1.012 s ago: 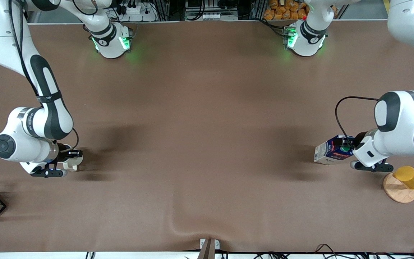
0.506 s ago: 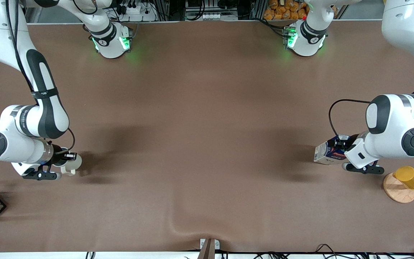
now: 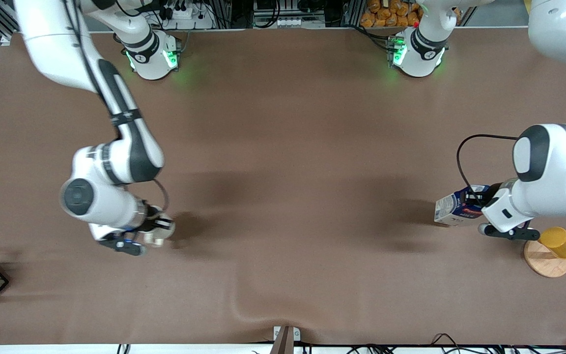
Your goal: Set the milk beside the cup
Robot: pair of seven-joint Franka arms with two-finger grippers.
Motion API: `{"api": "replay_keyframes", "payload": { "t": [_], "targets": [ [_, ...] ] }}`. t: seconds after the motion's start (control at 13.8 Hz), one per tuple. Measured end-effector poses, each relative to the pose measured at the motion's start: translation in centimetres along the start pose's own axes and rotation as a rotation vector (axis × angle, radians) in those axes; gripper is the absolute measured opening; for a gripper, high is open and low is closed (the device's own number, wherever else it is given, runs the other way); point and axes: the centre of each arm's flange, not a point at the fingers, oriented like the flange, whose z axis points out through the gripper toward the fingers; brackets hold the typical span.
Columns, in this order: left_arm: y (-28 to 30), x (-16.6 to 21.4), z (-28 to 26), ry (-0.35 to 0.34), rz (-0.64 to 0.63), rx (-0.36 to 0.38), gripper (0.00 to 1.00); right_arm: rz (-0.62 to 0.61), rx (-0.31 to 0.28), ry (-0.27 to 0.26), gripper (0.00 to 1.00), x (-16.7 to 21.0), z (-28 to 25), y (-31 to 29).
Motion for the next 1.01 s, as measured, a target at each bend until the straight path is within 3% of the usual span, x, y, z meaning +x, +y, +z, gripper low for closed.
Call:
{"api": "replay_keyframes", "payload": {
  "t": [0.22, 0.43, 0.72, 1.01],
  "targets": [
    [-0.3, -1.2, -3.3, -0.006, -0.007, 0.001, 0.42, 0.049, 0.056, 0.0, 0.04, -4.0, 0.5, -8.7],
    [-0.2, -2.2, -4.9, -0.028, -0.008, 0.001, 0.43, 0.047, 0.135, -0.046, 0.04, -8.1, 0.1, -14.4],
    [0.0, -2.6, -5.4, -0.037, -0.026, 0.001, 0.47, 0.076, 0.125, -0.081, 0.04, -14.8, 1.5, -20.0],
    [0.2, -2.5, -5.4, -0.038, -0.025, -0.003, 0.47, 0.131, 0.105, -0.098, 0.04, -17.9, 2.8, -22.2]
  ]
}}
